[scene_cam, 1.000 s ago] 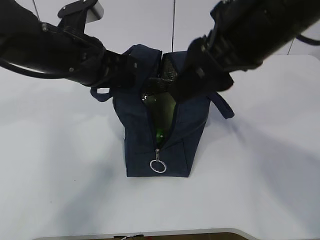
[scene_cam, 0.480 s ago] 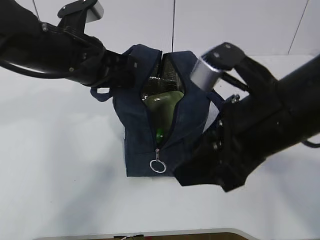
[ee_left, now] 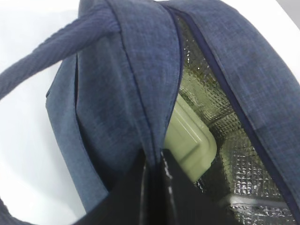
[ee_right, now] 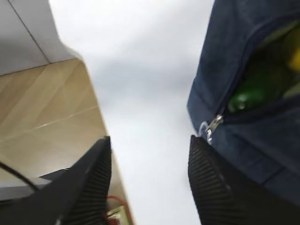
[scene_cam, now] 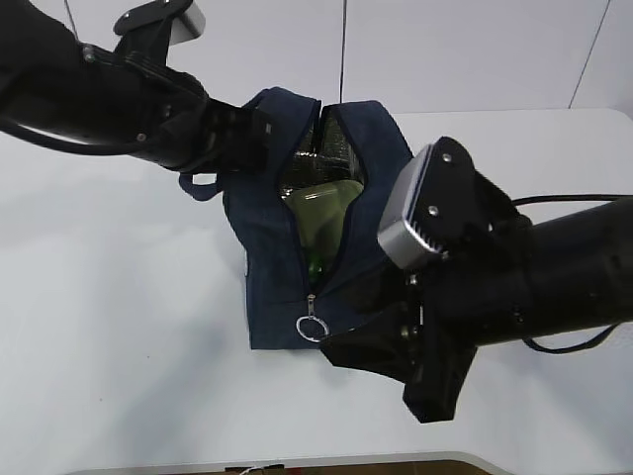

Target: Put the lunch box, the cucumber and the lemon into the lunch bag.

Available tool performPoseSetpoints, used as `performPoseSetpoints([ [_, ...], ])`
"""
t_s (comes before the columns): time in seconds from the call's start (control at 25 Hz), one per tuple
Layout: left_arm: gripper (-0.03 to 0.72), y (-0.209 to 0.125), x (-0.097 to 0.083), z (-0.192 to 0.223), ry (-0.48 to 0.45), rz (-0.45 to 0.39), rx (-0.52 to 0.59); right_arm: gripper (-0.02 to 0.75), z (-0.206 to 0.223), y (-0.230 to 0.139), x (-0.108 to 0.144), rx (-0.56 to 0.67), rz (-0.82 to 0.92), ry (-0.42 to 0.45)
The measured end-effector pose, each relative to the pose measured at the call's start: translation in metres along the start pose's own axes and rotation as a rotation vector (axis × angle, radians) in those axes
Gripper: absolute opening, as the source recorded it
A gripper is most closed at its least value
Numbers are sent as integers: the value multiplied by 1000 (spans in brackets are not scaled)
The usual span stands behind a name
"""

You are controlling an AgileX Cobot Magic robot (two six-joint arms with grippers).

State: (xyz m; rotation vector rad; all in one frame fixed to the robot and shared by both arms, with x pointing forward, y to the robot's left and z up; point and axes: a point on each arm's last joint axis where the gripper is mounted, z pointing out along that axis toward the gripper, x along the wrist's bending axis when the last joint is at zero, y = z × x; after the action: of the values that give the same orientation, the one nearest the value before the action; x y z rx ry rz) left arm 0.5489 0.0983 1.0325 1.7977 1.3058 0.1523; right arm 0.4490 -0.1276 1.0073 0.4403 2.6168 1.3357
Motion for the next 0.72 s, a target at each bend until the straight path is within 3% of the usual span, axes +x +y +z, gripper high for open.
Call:
performPoseSetpoints([
  [0.24,-15,0,0,0,0,0,0,427,26,-16,-12,27,-98,-5],
  [0.72,-15,0,0,0,1,0,-1,426,49,-32,-29,32,-93,-90],
])
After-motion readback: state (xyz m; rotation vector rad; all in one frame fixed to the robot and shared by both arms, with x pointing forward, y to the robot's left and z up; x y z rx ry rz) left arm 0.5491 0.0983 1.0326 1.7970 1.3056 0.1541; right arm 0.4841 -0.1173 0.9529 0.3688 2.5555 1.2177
